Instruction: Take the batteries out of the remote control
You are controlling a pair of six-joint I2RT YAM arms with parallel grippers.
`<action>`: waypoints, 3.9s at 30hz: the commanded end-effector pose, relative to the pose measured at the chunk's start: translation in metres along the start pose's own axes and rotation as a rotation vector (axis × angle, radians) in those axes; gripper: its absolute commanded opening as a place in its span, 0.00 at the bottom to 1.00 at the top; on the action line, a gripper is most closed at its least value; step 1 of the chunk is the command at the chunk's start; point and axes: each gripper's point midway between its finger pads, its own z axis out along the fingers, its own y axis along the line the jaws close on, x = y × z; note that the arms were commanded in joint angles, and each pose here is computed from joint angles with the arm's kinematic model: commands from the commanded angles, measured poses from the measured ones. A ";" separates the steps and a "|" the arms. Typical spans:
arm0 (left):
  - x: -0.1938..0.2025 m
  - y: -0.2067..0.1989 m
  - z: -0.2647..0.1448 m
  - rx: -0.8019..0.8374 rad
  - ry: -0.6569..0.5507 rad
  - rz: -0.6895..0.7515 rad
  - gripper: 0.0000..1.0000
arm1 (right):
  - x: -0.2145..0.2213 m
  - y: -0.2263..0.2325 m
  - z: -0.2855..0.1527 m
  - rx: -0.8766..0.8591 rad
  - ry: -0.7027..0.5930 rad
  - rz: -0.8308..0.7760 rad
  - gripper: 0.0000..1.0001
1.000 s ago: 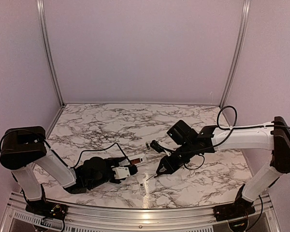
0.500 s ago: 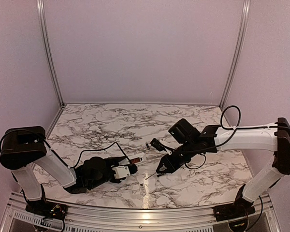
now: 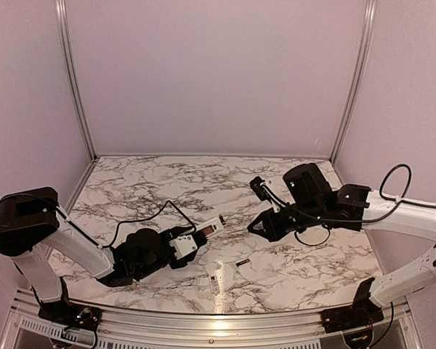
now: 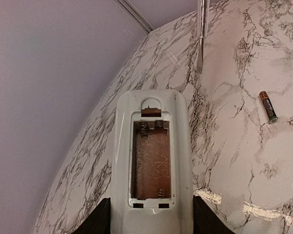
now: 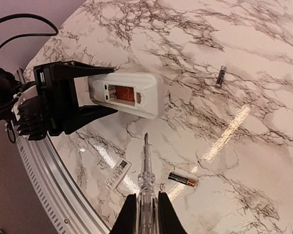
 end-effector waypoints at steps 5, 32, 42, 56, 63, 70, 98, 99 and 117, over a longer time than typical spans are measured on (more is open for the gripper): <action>-0.024 0.032 0.006 -0.075 0.013 -0.273 0.00 | -0.024 -0.067 -0.034 0.389 -0.223 0.102 0.00; 0.073 0.029 0.016 -0.269 0.481 -1.027 0.00 | -0.013 -0.141 0.001 0.640 -0.643 0.045 0.00; 0.111 0.010 0.017 -0.344 0.606 -1.156 0.00 | 0.005 -0.162 0.028 0.733 -0.581 -0.003 0.00; 0.122 0.000 0.014 -0.347 0.634 -1.180 0.27 | 0.031 -0.169 0.057 0.692 -0.519 -0.008 0.00; 0.120 0.002 0.013 -0.350 0.624 -1.188 0.52 | 0.036 -0.170 0.064 0.686 -0.495 -0.009 0.00; 0.116 0.005 0.013 -0.349 0.610 -1.192 0.90 | 0.039 -0.170 0.066 0.671 -0.486 0.004 0.03; 0.064 0.056 -0.002 -0.348 0.452 -1.137 0.99 | 0.024 -0.139 0.061 0.511 -0.462 0.044 0.44; 0.061 0.061 -0.005 -0.358 0.440 -1.128 0.99 | 0.020 -0.134 0.058 0.491 -0.470 0.041 0.46; 0.051 0.209 -0.083 -0.717 0.277 -0.977 0.99 | -0.085 -0.089 -0.071 0.522 -0.725 -0.050 0.98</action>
